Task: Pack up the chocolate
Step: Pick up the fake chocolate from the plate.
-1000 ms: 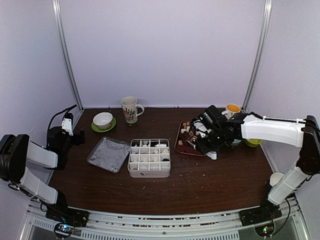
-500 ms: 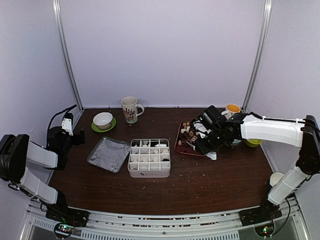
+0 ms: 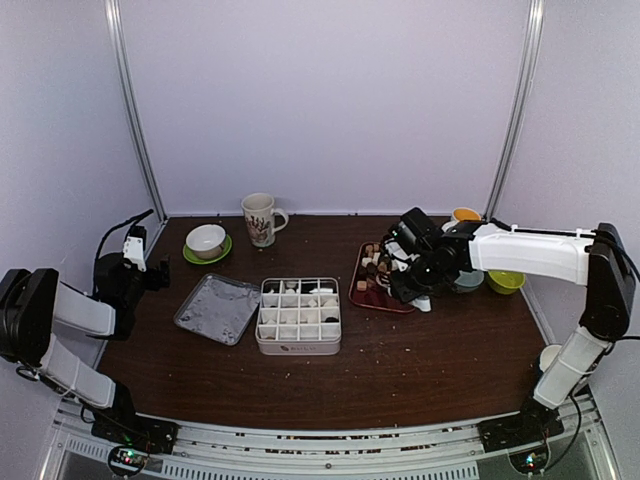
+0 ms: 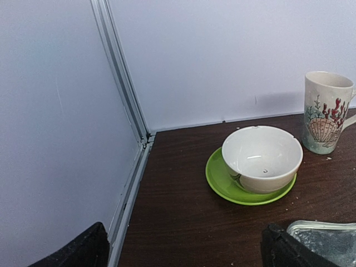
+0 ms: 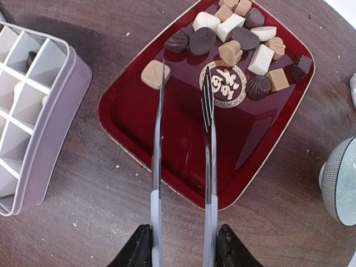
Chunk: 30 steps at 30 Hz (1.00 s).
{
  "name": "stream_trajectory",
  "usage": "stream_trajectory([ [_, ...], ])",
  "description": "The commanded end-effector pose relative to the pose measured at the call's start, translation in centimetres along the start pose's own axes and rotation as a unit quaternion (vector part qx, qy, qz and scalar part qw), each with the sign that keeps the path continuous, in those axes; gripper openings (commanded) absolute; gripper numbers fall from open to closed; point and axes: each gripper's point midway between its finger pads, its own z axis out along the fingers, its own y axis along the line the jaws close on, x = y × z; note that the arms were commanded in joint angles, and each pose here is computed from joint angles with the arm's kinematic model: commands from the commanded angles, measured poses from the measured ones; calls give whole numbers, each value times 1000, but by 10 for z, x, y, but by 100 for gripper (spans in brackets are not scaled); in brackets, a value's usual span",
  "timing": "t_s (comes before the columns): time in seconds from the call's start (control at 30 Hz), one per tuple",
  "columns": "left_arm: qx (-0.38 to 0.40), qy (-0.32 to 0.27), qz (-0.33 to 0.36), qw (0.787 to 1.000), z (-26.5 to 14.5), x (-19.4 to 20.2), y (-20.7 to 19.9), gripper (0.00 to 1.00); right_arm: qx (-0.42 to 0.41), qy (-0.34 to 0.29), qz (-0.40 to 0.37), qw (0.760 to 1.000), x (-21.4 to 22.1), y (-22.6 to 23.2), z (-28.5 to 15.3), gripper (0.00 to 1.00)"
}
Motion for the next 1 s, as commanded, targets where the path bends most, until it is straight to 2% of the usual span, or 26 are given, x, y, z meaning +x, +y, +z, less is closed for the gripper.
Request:
stream_trajectory([
  [0.0, -9, -17, -6, 1000, 3, -10, 5, 98, 7, -39, 18, 999, -34, -8, -4, 40],
  [0.33, -10, -17, -5, 1000, 3, -10, 6, 98, -4, -35, 52, 998, -61, -6, 8, 40],
  [0.6, -10, -17, -6, 1000, 3, -10, 6, 98, -4, -17, 80, 997, -55, -7, 22, 35],
  [0.97, -10, -17, -5, 1000, 3, -10, 6, 98, -38, -11, 96, 995, -51, 5, 23, 37],
])
